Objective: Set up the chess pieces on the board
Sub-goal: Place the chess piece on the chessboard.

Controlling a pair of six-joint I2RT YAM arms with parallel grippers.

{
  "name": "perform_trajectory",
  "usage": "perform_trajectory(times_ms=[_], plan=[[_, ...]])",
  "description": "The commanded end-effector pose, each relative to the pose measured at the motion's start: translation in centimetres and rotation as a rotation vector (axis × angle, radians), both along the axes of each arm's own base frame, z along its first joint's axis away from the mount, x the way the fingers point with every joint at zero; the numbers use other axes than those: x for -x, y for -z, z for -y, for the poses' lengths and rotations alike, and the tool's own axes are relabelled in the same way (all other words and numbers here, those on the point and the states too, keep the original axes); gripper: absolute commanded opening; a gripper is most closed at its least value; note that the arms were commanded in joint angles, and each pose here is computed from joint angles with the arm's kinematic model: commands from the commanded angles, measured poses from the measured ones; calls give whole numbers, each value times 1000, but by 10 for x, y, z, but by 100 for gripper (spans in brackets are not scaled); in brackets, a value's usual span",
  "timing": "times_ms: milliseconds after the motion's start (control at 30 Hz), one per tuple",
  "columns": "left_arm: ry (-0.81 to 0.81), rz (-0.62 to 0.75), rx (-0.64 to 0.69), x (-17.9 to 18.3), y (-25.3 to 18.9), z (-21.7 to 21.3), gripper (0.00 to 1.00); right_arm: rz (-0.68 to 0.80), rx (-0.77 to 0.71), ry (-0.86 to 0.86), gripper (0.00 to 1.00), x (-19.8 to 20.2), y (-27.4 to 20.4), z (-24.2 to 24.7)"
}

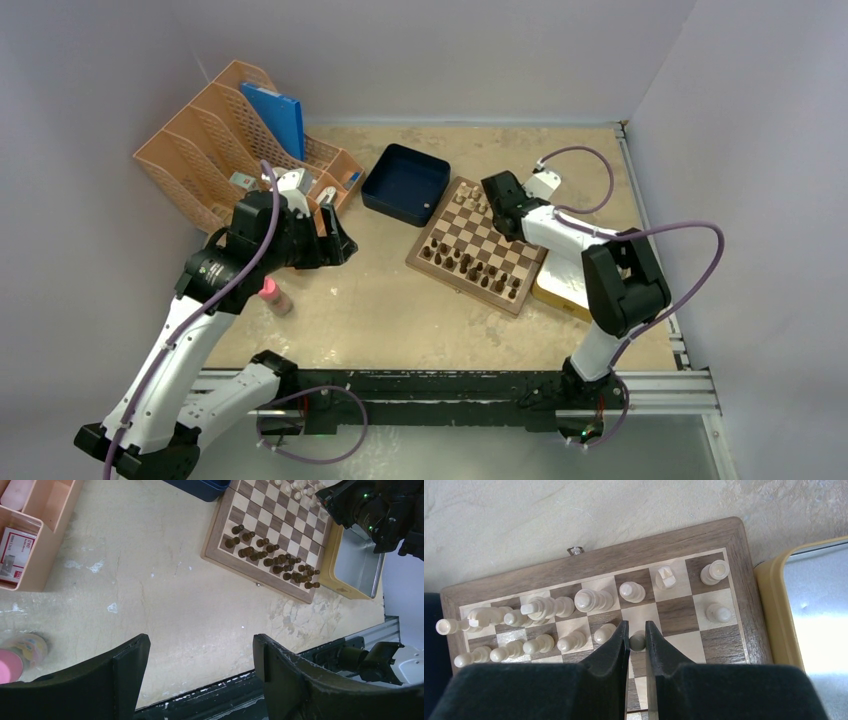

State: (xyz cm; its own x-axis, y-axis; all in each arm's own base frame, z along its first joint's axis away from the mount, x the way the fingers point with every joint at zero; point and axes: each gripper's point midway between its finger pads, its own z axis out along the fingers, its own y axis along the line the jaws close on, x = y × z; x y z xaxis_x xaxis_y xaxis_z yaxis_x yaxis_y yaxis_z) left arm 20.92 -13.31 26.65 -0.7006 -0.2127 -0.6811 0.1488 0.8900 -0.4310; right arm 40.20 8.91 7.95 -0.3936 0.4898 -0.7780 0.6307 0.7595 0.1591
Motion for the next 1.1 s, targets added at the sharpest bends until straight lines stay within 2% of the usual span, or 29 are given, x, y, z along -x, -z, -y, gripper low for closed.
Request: perform_trajectory(times_ms=[0,667,1067], plan=[[-3,74,16,-2,-22,-2,75,58,7,49,12,-9,-8,5],[-13,76,21,0,-24,-3,75,50,22,76,13,-12,5,12],[-15,77,16,-2,-24,-4,75,39,23,75,20,-13,8,11]])
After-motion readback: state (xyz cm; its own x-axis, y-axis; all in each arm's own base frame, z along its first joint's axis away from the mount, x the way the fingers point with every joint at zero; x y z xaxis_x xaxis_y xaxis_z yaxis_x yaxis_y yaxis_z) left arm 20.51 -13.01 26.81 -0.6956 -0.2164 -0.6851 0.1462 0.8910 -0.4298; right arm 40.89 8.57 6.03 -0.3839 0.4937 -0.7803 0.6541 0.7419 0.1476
